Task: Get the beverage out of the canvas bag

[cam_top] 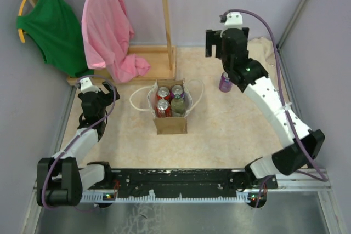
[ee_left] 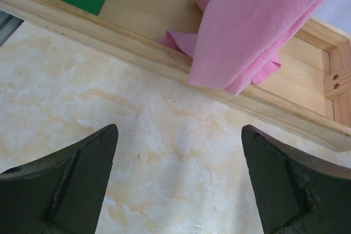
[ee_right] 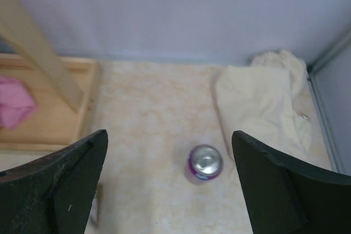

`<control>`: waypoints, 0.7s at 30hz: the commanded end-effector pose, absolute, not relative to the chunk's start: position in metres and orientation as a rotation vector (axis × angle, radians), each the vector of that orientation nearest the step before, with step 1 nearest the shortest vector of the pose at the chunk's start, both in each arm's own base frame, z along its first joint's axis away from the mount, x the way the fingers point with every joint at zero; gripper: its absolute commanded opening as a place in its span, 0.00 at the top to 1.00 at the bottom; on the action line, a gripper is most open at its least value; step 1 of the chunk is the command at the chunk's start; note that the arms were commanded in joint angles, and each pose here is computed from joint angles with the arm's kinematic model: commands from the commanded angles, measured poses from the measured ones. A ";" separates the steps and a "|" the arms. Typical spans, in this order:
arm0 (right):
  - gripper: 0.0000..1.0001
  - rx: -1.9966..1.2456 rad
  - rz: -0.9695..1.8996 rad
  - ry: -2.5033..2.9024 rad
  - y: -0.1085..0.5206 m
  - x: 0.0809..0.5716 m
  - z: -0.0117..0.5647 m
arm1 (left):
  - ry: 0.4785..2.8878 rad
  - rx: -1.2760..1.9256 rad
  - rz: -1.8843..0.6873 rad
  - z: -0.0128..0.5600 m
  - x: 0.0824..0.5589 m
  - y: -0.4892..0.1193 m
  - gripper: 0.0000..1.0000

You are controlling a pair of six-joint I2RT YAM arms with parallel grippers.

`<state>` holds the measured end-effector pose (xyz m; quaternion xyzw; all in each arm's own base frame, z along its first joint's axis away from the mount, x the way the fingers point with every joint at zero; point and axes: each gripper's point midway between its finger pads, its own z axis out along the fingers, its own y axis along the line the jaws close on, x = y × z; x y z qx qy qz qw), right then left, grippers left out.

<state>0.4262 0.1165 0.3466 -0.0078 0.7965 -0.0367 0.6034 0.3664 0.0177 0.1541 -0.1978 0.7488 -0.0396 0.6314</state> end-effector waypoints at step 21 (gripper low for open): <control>0.25 -0.520 0.186 1.959 0.310 0.322 0.258 | 1.684 -0.433 -0.100 0.165 0.372 0.016 0.00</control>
